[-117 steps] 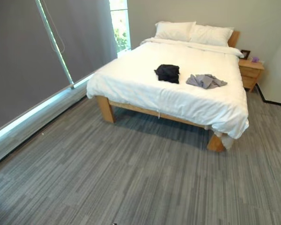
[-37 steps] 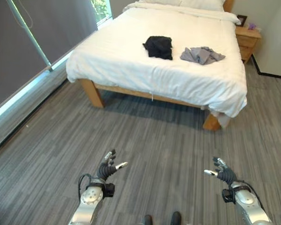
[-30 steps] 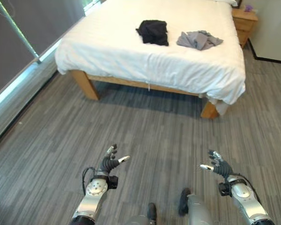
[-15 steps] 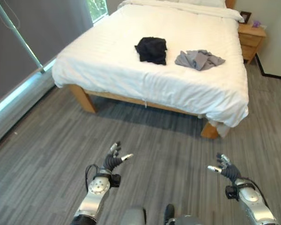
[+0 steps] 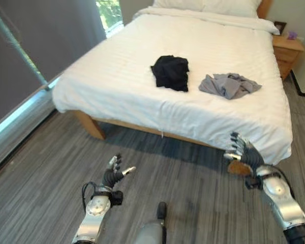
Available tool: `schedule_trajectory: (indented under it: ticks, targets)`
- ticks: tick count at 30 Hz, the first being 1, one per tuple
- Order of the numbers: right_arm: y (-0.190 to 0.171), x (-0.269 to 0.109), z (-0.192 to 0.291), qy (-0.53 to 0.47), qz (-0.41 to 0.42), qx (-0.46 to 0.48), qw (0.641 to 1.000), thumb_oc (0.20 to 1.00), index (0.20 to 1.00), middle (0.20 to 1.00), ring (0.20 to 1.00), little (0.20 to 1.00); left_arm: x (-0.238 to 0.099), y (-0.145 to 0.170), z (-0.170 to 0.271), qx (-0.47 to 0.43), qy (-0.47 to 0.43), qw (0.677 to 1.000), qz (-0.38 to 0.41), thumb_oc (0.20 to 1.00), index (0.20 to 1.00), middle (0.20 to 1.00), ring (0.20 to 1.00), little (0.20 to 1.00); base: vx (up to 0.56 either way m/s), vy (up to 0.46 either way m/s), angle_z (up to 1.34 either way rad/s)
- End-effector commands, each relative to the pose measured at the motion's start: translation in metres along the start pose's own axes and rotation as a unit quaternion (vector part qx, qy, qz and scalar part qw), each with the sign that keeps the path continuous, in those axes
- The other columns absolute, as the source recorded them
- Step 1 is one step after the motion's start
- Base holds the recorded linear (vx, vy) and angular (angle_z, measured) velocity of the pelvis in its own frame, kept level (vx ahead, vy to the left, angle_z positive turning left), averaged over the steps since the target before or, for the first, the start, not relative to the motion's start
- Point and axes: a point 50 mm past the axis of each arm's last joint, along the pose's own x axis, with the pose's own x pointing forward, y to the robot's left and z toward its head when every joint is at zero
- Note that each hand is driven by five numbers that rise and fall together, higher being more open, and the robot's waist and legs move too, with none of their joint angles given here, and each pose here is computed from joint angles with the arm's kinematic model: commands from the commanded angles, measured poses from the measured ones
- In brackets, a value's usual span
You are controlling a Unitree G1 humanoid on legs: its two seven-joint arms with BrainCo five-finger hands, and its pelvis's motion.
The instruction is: Pick up bed clothes into laundry basket.
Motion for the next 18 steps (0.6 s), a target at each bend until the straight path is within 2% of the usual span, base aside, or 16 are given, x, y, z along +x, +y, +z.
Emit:
schedule_trajectory:
  ticks: [1,5,9,10,11,12,15,18]
  targets:
    - [-0.008,0.018,0.020,-0.048,-0.023,0.021,0.998,1.000,1.000,1.000,1.000,1.000,0.011,0.013,0.048,0.027,-0.105,0.994,0.002,1.000,1.000,1.000,1.000,1.000,0.22,0.157,-0.04]
    - [-0.011,0.017,0.014,-0.026,-0.017,-0.003,1.000,1.000,1.000,1.000,1.000,1.000,0.010,0.014,0.053,0.021,-0.118,0.993,-0.004,1.000,1.000,1.000,1.000,1.000,0.41,-0.055,0.35]
    - [-0.032,0.013,0.019,-0.026,-0.043,-0.039,0.998,1.000,1.000,1.000,1.000,1.000,0.011,0.018,0.051,0.045,-0.112,0.993,-0.005,1.000,1.000,1.000,1.000,1.000,0.33,-0.197,0.44]
    - [-0.042,0.012,0.021,-0.026,-0.057,-0.054,0.997,1.000,1.000,1.000,1.000,1.000,0.010,0.019,0.052,0.050,-0.114,0.992,-0.006,1.000,1.000,1.000,1.000,1.000,0.33,-0.244,0.48]
    - [-0.068,0.010,0.030,-0.026,-0.090,-0.096,0.991,1.000,1.000,1.000,1.000,1.000,0.007,0.021,0.048,0.039,-0.110,0.993,-0.006,1.000,1.000,1.000,1.000,1.000,0.23,-0.187,0.39]
    - [-0.069,0.010,0.030,-0.026,-0.090,-0.097,0.991,1.000,1.000,1.000,1.000,1.000,0.007,0.020,0.048,0.038,-0.110,0.993,-0.006,1.000,1.000,1.000,1.000,1.000,0.21,-0.205,0.27]
    - [-0.107,0.011,0.046,-0.019,-0.130,-0.150,0.980,1.000,1.000,1.000,1.000,1.000,0.002,0.016,0.035,0.000,-0.085,0.996,-0.014,1.000,1.000,1.000,1.000,1.000,0.16,-0.261,0.01]
    - [-0.127,0.006,0.062,-0.027,-0.149,-0.190,0.970,1.000,1.000,1.000,1.000,1.000,0.000,0.012,0.034,-0.014,-0.081,0.996,-0.024,1.000,1.000,1.000,1.000,1.000,0.16,-0.348,-0.03]
